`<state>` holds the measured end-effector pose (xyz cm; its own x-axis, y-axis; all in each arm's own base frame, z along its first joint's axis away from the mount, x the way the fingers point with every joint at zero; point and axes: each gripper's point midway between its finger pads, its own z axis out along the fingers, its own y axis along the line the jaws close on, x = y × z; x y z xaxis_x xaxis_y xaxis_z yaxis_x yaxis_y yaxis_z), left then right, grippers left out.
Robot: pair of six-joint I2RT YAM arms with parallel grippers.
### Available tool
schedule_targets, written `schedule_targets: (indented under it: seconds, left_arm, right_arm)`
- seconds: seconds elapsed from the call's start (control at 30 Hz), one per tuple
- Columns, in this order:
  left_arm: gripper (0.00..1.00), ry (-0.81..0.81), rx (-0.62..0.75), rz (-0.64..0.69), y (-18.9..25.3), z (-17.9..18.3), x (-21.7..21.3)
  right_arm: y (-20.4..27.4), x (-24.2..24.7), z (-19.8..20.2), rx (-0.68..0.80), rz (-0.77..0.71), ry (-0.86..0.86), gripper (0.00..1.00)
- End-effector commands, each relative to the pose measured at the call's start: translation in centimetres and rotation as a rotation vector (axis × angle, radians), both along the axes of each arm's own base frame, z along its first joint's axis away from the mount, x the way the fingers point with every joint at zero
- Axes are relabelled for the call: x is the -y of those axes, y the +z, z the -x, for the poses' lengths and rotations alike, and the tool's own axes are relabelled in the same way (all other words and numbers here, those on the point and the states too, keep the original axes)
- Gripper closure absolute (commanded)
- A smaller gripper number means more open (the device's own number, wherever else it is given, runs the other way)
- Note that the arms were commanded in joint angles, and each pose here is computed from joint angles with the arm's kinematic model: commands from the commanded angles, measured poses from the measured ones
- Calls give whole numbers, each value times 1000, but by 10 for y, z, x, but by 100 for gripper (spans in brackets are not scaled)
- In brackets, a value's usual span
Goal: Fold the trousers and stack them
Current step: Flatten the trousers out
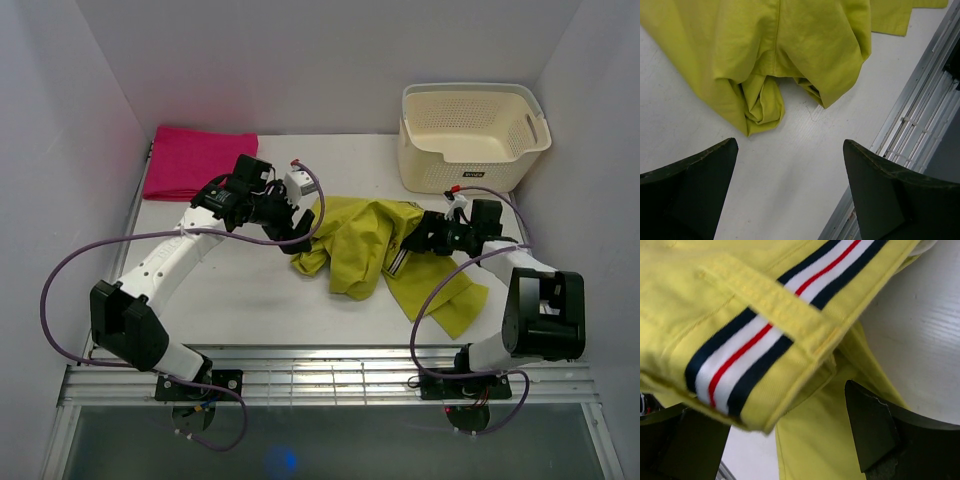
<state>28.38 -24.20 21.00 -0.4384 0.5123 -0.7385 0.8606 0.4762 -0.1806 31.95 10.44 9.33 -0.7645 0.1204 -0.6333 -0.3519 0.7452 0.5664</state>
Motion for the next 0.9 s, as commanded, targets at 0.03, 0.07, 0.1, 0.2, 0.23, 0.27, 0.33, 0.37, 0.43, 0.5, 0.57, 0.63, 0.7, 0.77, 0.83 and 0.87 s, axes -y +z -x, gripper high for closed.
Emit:
schedule_targets:
  seconds: [0.03, 0.07, 0.1, 0.2, 0.23, 0.27, 0.33, 0.37, 0.43, 0.5, 0.57, 0.63, 0.7, 0.77, 0.83, 0.87]
  left_arm:
    - [2, 24, 62, -6, 19, 3, -9]
    - [2, 29, 63, -10, 20, 4, -10]
    - [2, 29, 63, -10, 20, 4, -10]
    - [2, 36, 56, -12, 20, 5, -11]
    - [2, 36, 55, -14, 20, 5, -12]
    - [2, 42, 57, -13, 23, 5, -12]
    - [2, 49, 64, -21, 23, 4, -14]
    - [2, 53, 70, -23, 24, 3, -15]
    - [2, 65, 81, -26, 25, 2, -17]
    - [2, 82, 76, -20, 26, 3, -18]
    - [3, 98, 72, -15, 26, 2, -18]
    - [4, 126, 57, 4, 28, 1, -20]
    - [4, 156, 18, 43, 30, -2, -22]
    - [4, 185, -4, 85, 33, -9, -26]
    - [5, 205, -36, 122, 35, -13, -26]
    - [5, 224, -60, 161, 39, -19, -27]
  right_arm:
    - [5, -13, -30, 120, -113, 27, 10]
    - [6, -14, -32, 130, -123, 25, 9]
    - [7, -15, -35, 150, -129, 32, 8]
    - [6, -18, -39, 138, -161, 52, 8]
    - [13, -21, -38, 140, -178, 76, 16]
    - [17, -22, -37, 138, -185, 84, 39]
    - [37, -27, -26, 146, -203, 136, 61]
    - [47, -28, -21, 157, -200, 153, 73]
    - [79, -28, -10, 251, -168, 192, 83]
    - [112, -25, 4, 307, -130, 206, 92]
    - [139, -20, 13, 323, -106, 207, 92]
    - [168, -12, 23, 368, -99, 204, 92]
    - [203, -2, 30, 416, -100, 202, 92]
    - [226, 9, 31, 430, -110, 172, 92]
    - [262, 10, 39, 462, -149, 189, 92]
    - [275, 11, 42, 450, -179, 176, 92]
